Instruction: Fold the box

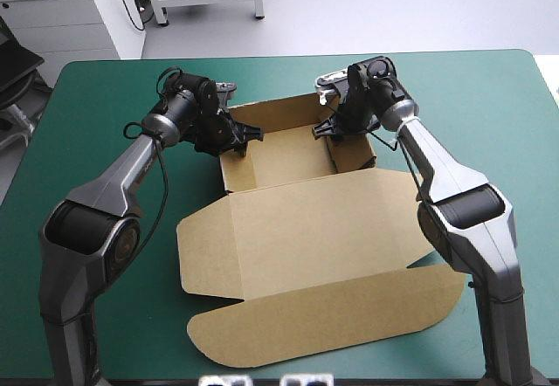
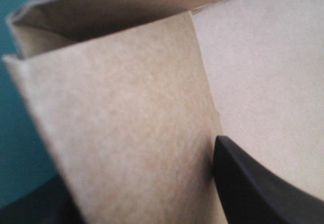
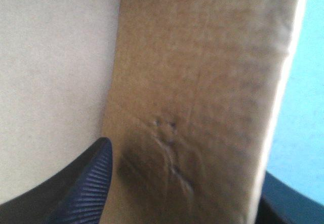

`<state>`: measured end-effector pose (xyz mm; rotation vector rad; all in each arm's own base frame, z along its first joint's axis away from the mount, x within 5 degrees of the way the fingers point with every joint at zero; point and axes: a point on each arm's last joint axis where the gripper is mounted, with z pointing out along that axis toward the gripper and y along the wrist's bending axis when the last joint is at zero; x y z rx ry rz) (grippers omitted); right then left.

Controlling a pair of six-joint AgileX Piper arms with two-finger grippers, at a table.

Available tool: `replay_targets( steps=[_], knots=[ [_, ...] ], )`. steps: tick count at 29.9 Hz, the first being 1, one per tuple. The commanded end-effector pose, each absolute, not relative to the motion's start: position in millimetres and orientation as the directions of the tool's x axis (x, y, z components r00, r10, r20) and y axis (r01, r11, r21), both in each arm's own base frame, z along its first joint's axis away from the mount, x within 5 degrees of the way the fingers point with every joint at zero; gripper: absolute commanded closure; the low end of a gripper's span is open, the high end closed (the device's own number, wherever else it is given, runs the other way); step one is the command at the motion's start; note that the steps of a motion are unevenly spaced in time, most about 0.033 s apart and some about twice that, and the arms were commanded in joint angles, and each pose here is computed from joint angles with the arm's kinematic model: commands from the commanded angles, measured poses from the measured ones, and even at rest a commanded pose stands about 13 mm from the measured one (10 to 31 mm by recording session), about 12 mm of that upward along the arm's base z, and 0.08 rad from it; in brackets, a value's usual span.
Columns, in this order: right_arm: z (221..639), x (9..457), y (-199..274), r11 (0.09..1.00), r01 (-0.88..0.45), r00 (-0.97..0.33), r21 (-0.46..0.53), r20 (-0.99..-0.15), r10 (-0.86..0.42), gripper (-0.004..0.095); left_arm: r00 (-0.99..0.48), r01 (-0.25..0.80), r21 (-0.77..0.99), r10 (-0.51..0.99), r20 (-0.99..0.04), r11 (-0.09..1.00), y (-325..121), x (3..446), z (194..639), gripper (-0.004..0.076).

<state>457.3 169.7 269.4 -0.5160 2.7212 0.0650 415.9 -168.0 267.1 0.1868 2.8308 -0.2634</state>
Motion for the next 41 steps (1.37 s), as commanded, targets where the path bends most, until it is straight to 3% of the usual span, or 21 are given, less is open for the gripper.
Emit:
replay_targets(
  steps=[1,10,18,23,30,34,38,39,41],
  knots=[
    [326,442,161,0.934,-0.356,-0.818,-0.024,-0.476,-0.324,0.0345,-0.913,0.171,-0.206,0.076,-0.402,0.963,-169,408,315,0.0293],
    [333,440,158,0.936,-0.352,-0.818,0.007,-0.489,-0.303,0.0345,-0.917,0.166,-0.145,0.099,-0.385,0.975,-163,406,323,0.0293],
    [346,436,152,0.933,-0.357,-0.795,-0.043,-0.511,-0.327,0.0345,-0.933,0.156,-0.159,0.093,-0.347,0.975,-163,400,327,0.0293],
    [370,425,144,0.938,-0.336,-0.765,-0.088,-0.555,-0.326,0.0345,-0.911,0.175,-0.233,0.068,-0.408,0.957,-168,398,354,0.0293],
    [421,396,132,0.942,-0.321,-0.698,-0.103,-0.647,-0.308,0.0361,-0.803,0.250,-0.239,0.064,-0.592,0.938,-157,374,426,0.0327],
    [444,379,125,0.944,-0.311,-0.661,-0.109,-0.688,-0.298,0.0511,-0.746,0.236,-0.167,0.068,-0.662,0.957,-143,357,453,0.0453],
    [464,363,121,0.944,-0.314,-0.628,-0.098,-0.725,-0.284,0.0846,-0.689,0.326,-0.156,0.122,-0.714,0.932,-138,331,478,0.0708],
    [468,360,120,0.943,-0.316,-0.619,-0.102,-0.731,-0.287,0.0933,-0.665,0.370,-0.137,0.159,-0.730,0.919,-137,324,484,0.0729],
    [471,357,118,0.942,-0.314,-0.610,-0.115,-0.736,-0.294,0.0925,-0.624,0.413,-0.102,0.199,-0.756,0.905,-133,311,495,0.0732]
  ],
)
